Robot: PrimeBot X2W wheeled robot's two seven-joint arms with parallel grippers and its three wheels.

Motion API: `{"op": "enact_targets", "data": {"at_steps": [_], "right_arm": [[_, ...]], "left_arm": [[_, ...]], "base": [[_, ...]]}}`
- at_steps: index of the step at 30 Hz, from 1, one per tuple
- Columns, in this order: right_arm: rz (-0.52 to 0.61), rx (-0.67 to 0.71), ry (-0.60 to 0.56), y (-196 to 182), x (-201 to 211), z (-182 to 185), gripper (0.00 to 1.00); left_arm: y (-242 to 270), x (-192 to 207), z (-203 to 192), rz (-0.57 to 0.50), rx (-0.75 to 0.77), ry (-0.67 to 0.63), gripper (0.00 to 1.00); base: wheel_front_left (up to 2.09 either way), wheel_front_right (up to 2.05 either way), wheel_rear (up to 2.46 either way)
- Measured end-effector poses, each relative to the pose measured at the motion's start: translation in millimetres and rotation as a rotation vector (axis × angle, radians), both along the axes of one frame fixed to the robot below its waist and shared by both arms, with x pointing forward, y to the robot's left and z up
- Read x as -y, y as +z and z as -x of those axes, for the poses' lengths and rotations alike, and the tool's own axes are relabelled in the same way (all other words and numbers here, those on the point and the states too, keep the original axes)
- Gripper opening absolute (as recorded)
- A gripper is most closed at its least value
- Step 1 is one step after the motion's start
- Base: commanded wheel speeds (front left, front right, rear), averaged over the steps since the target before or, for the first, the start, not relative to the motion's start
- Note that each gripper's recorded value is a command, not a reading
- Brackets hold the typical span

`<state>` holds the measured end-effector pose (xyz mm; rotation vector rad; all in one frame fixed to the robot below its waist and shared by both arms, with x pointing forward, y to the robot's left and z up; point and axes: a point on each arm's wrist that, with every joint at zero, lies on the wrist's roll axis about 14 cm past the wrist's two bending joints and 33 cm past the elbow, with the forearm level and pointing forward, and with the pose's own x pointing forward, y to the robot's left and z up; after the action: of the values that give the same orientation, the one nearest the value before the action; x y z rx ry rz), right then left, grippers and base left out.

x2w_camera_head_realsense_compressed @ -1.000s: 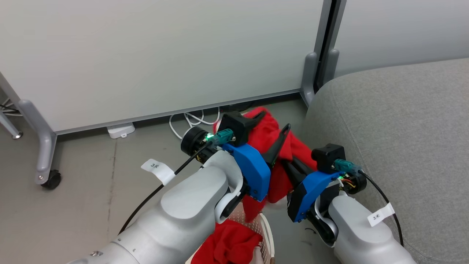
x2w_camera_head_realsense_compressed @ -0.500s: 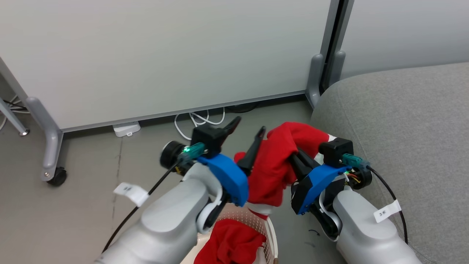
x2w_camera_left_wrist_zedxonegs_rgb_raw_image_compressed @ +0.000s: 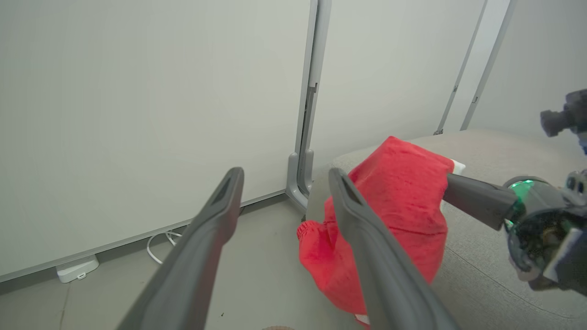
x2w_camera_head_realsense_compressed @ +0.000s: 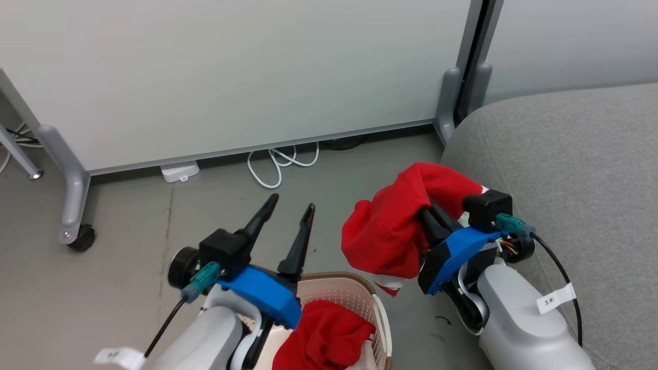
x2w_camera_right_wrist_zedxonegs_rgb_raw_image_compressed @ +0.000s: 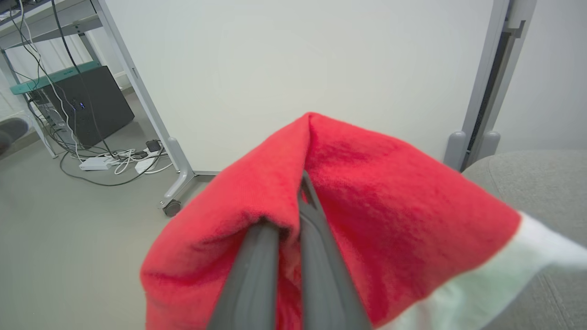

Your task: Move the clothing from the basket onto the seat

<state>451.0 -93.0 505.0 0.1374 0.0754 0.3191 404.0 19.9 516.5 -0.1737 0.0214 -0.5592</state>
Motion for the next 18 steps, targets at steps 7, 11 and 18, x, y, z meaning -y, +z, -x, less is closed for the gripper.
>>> {"op": "enact_targets", "data": {"at_steps": [7, 11, 18], "right_arm": [[-0.003, 0.000, -0.022, -2, 9, 3, 0.00], [0.002, 0.002, -0.037, -2, 15, 5, 0.00], [-0.001, 0.001, -0.070, -4, 27, 6, 0.00]], "left_arm": [[-4, -24, 12, 0.001, 0.035, 0.064, 1.00], [-17, -35, 24, -0.004, 0.016, 0.082, 1.00], [-35, -47, 31, -0.019, -0.021, 0.109, 1.00]], "base": [[0.00, 0.00, 0.00], [0.00, 0.00, 0.00], [0.00, 0.00, 0.00]]}}
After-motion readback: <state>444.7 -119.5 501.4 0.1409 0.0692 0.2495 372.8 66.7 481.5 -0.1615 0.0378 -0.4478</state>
